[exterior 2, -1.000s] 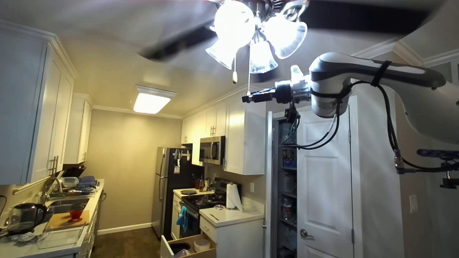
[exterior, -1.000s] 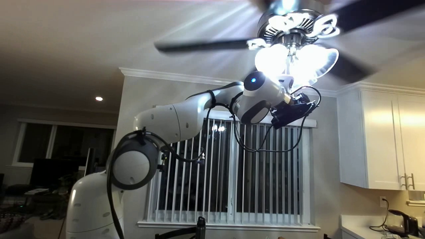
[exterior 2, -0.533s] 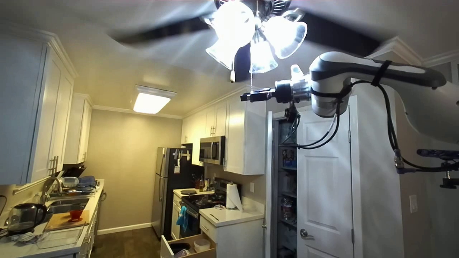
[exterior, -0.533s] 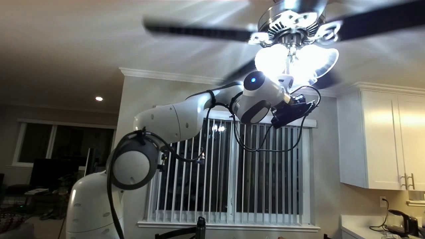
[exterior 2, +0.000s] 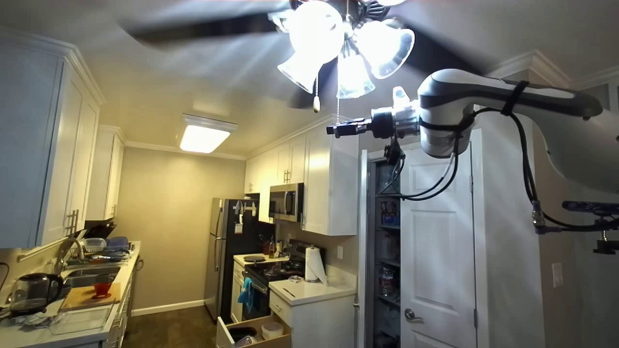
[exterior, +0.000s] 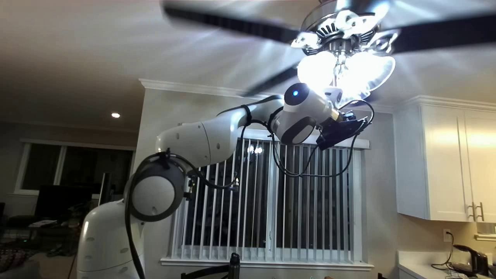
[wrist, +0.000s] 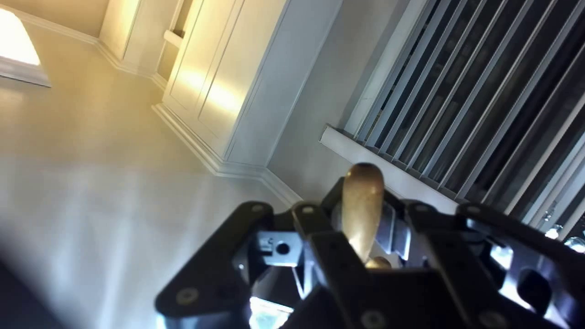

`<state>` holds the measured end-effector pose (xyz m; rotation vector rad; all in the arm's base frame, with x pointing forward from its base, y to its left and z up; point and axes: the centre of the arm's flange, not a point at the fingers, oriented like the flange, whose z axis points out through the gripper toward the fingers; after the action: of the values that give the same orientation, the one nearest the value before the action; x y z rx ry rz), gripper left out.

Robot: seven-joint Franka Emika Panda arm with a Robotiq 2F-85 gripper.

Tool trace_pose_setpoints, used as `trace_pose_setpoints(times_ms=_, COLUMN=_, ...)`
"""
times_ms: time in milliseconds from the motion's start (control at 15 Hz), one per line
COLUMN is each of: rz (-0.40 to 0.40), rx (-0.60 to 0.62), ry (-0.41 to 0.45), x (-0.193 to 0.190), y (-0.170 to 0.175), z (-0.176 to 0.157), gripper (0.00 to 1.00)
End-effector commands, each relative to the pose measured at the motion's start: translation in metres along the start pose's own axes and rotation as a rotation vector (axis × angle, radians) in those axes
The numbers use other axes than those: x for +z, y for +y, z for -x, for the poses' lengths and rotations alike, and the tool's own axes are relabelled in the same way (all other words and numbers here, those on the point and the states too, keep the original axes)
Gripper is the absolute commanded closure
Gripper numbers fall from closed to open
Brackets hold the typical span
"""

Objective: Pull the longer cord of the ceiling lamp

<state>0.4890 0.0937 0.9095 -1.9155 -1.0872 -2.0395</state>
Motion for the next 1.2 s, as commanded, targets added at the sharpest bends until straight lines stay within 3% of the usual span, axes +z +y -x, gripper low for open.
trace_pose_setpoints(times_ms=0, rz=-0.018, rx=0.025, ry=-0.001, x=-0.001, y=0.002, z=0.002, gripper=0.95)
trace_pose_setpoints(times_ms=400, rz=-0.060, rx=0.135, ry=-0.047, x=0.010, y=0.004, z=0.042, gripper=0.95)
trace_pose_setpoints(times_ms=667, rz=-0.054, rx=0.164, ry=-0.023, x=0.001, y=0.007, z=0.037, gripper=0.95)
trace_pose_setpoints(times_ms=800, rz=-0.063, rx=0.163, ry=-0.016, x=-0.002, y=0.005, z=0.033, gripper=0.65)
trace_pose_setpoints(times_ms=1133, rz=-0.091, rx=0.166, ry=-0.050, x=0.006, y=0.001, z=0.043, gripper=0.35)
